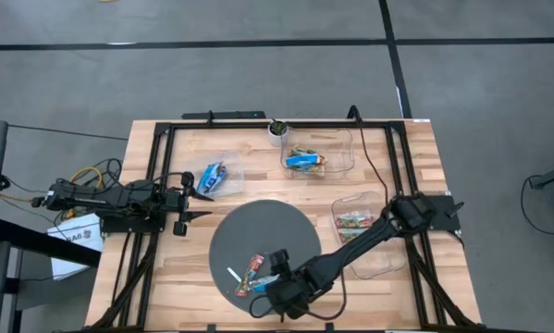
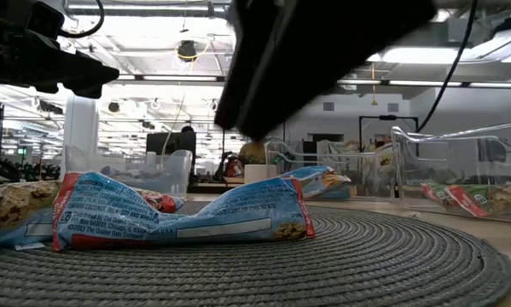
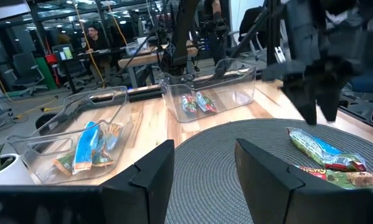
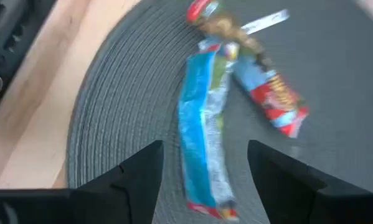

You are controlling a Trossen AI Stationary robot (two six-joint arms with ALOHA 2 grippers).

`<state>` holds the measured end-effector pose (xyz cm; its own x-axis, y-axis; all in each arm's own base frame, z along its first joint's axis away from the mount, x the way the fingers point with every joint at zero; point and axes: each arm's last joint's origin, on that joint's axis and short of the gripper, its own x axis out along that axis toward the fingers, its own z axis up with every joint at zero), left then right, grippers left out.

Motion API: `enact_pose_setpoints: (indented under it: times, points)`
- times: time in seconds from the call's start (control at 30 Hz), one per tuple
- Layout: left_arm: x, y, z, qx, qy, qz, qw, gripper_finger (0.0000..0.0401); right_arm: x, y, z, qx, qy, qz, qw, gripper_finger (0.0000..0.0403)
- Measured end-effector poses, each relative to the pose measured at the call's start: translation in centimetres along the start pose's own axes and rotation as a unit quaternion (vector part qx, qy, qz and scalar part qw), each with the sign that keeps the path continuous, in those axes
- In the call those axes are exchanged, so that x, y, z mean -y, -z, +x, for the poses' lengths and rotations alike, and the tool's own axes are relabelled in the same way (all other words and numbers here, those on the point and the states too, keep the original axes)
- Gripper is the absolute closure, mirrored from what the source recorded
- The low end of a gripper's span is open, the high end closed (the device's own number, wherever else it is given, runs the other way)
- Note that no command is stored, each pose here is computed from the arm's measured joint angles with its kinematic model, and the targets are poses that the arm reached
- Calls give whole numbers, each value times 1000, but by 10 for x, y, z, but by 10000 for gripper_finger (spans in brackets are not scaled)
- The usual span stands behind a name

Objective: Pick and place Granola Bars by type
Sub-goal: Put the red granola bar into the bottom transparent bin

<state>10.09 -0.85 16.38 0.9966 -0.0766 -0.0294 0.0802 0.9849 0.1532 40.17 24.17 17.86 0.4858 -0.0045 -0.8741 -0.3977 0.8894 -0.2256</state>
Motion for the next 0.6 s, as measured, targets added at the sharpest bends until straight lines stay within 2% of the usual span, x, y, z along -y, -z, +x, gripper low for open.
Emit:
enact_pose_setpoints:
  times: [0.27, 0.6]
  points:
    - [0, 0, 0, 0, 0, 0, 1000, 238, 1, -1, 25, -17, -24, 0, 1000, 179]
    - [0, 0, 0, 0, 0, 0, 1000, 238, 7, 5, 34, -40, -33, -4, 999, 179]
